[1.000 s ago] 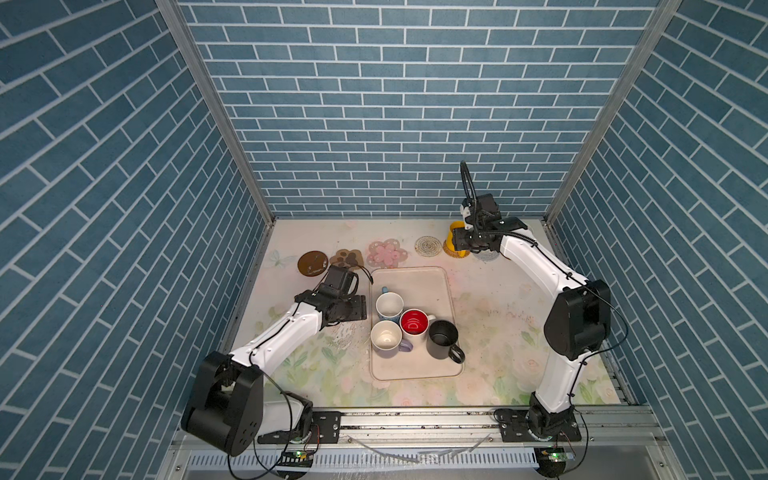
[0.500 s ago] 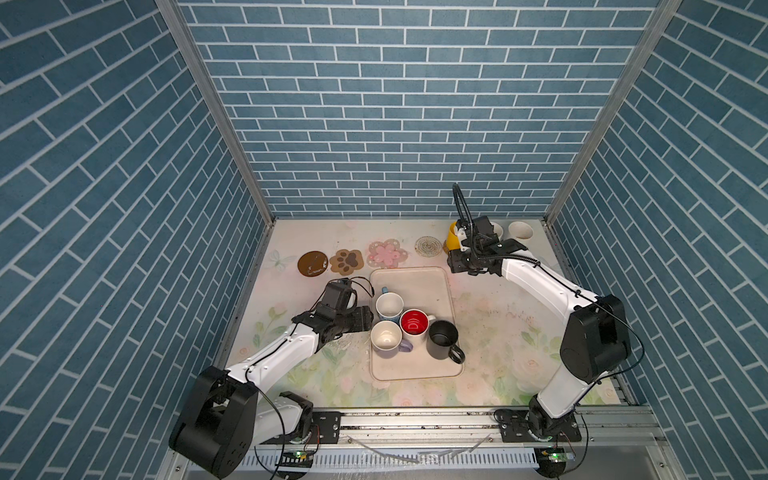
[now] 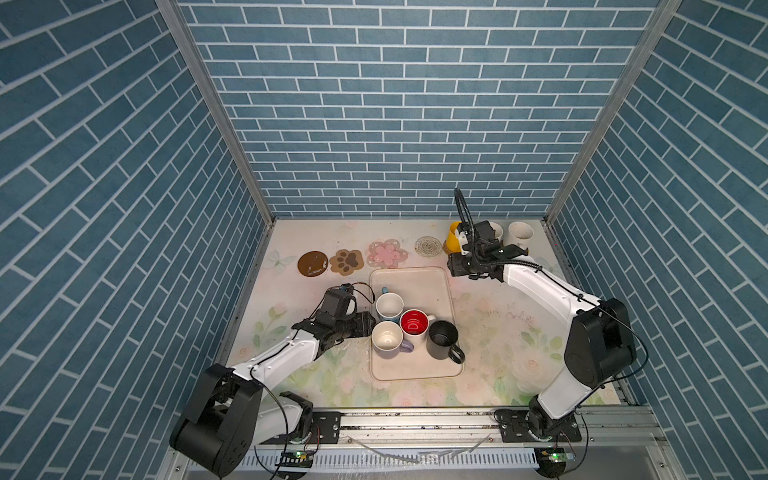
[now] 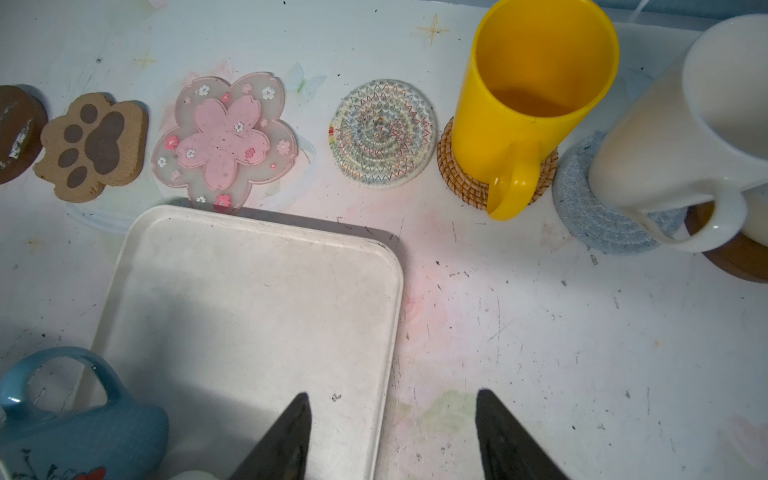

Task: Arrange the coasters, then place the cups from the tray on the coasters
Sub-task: 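Raise right gripper above the coasters while left gripper lowers toward the blue floral mug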

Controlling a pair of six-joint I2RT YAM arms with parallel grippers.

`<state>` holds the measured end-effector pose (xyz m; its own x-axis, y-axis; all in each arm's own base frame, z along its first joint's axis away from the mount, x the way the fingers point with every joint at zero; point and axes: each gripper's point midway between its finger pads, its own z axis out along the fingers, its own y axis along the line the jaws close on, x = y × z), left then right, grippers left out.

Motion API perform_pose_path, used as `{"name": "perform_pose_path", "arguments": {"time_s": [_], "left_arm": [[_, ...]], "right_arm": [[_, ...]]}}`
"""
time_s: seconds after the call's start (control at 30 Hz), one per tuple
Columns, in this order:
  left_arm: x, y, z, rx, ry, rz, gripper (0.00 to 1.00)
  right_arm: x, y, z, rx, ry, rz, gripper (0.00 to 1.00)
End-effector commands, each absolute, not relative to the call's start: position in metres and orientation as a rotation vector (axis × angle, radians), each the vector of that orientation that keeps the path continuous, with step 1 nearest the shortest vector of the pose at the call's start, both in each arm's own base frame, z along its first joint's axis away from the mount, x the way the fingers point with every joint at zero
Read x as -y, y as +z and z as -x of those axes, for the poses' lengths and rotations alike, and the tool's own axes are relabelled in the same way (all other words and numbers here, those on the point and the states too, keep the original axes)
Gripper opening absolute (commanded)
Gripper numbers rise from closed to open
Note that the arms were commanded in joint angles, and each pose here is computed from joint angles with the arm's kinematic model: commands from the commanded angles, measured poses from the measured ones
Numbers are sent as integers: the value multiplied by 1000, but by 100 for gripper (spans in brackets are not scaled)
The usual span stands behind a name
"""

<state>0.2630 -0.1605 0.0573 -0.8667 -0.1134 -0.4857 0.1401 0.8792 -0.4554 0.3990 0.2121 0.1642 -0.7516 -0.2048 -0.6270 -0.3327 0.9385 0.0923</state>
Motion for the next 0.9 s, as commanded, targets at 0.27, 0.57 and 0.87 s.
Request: {"name": "perform_pose_path", "arguments": {"time_s": [0.27,0.57,0.87], "left_arm": [[177,59,-262,-2501,-775,-49,73],[187,53,-271,-2502,-806,-30,73],[201,51,-286,-2507,-804,-36,73]], "right_arm": [[-219,165,-392,-2436,303,364,64],[-217,162,-390,-2435,293,364,64],[-217,161,-388,-2433,298,368,64]]}}
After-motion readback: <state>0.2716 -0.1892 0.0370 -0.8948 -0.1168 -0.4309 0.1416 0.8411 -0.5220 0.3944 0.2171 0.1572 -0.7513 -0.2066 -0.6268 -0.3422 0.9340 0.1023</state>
